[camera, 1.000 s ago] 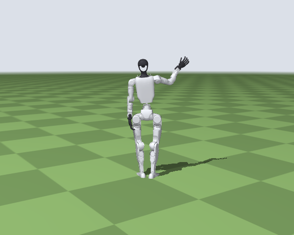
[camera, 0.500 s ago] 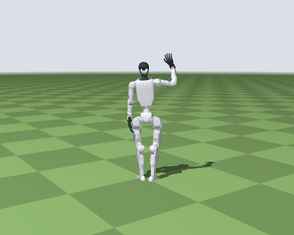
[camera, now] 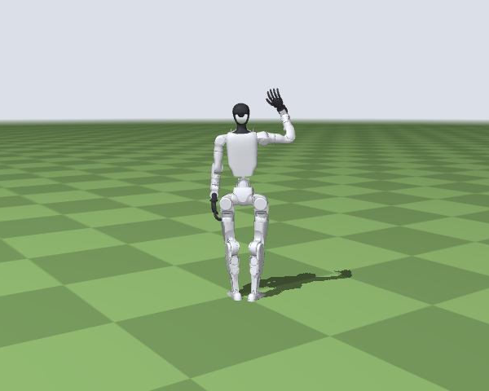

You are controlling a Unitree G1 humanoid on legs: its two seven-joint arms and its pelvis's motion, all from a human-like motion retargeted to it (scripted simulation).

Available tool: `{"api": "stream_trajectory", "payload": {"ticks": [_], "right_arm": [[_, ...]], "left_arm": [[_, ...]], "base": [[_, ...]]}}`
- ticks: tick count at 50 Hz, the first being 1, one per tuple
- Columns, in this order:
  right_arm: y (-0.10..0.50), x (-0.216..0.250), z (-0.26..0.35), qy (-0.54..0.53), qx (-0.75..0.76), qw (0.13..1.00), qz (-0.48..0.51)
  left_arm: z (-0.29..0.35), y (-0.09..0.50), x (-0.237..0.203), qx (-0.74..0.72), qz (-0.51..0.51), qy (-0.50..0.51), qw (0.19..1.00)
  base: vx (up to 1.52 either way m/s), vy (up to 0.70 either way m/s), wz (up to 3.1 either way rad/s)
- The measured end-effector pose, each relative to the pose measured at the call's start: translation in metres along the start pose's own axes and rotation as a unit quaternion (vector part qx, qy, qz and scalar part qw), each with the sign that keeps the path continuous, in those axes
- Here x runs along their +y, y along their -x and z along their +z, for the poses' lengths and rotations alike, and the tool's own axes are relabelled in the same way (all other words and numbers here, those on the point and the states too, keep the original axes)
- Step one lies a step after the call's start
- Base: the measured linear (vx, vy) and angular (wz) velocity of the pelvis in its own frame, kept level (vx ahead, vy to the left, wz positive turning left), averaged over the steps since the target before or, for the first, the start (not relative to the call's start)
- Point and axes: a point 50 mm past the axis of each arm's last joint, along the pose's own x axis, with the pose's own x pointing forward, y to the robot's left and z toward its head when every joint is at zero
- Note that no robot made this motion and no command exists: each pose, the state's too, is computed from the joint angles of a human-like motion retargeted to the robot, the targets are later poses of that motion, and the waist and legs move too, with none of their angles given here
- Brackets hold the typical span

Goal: Upper body actions

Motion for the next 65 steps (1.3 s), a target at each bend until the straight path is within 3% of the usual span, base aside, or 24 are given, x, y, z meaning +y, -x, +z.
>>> {"api": "stream_trajectory", "payload": {"ticks": [6, 12, 17, 21, 26, 31, 35, 39, 42, 45, 48, 50, 53, 57, 62, 65], "right_arm": [[-0.001, 0.000, 0.011, 0.016, -0.099, 0.994, -0.040], [0.049, 0.026, -0.042, 0.027, 0.149, 0.988, 0.044], [0.073, 0.041, -0.053, -0.160, 0.404, 0.901, 0.008], [0.046, 0.032, -0.033, -0.282, 0.351, 0.891, -0.059], [0.002, 0.003, -0.003, -0.149, 0.099, 0.982, -0.065], [-0.018, -0.008, 0.012, 0.022, -0.051, 0.995, -0.087], [0.000, 0.010, 0.000, 0.016, -0.032, 0.998, -0.057], [0.040, 0.037, -0.033, -0.006, 0.147, 0.989, 0.032], [0.072, 0.052, -0.049, -0.044, 0.310, 0.947, 0.069], [0.087, 0.054, -0.050, -0.152, 0.446, 0.881, 0.039], [0.068, 0.041, -0.033, -0.280, 0.399, 0.872, -0.042], [0.051, 0.024, -0.020, -0.297, 0.325, 0.890, -0.119], [0.021, 0.005, -0.006, -0.222, 0.180, 0.948, -0.141], [-0.009, 0.000, 0.005, -0.081, 0.030, 0.994, -0.060], [0.001, 0.019, -0.013, 0.067, -0.011, 0.998, 0.006], [0.031, 0.035, -0.042, 0.108, 0.050, 0.989, 0.089]], "left_arm": [[0.008, 0.000, -0.003, -0.013, -0.005, 0.000, 1.000], [0.029, 0.002, -0.005, -0.051, -0.007, -0.014, 0.999], [0.036, 0.003, -0.007, -0.064, -0.013, -0.017, 0.998], [0.033, 0.002, -0.005, -0.056, -0.010, -0.024, 0.998], [0.021, 0.002, -0.002, -0.035, -0.005, -0.015, 0.999], [0.011, 0.002, 0.002, -0.014, 0.000, -0.004, 1.000], [0.011, 0.002, 0.004, -0.014, 0.004, -0.006, 1.000], [0.016, 0.002, 0.003, -0.022, 0.003, -0.011, 1.000], [0.020, 0.002, 0.001, -0.030, -0.001, -0.009, 0.999], [0.025, 0.002, -0.003, -0.038, -0.007, -0.009, 0.999], [0.026, 0.002, -0.005, -0.041, -0.011, -0.011, 0.999], [0.025, 0.002, -0.005, -0.038, -0.011, -0.014, 0.999], [0.021, 0.002, -0.003, -0.030, -0.009, -0.020, 0.999], [0.016, 0.002, 0.002, -0.019, 0.001, -0.023, 1.000], [0.017, 0.003, 0.005, -0.021, 0.006, -0.018, 1.000], [0.023, 0.003, 0.003, -0.031, 0.005, -0.019, 0.999]], "base": [[0.00, 0.00, 0.00], [0.01, -0.02, 0.17], [0.00, 0.00, 0.00], [0.00, 0.00, 0.00], [0.00, 0.00, 0.00], [0.00, 0.00, 0.00], [0.00, 0.00, 0.00], [0.00, 0.00, 0.00], [0.00, 0.00, 0.00], [0.00, 0.00, 0.00], [0.00, 0.00, 0.00], [0.00, 0.00, 0.00], [0.00, 0.00, 0.00], [0.00, 0.00, 0.00], [0.00, 0.00, 0.00], [0.00, 0.00, 0.00]]}}
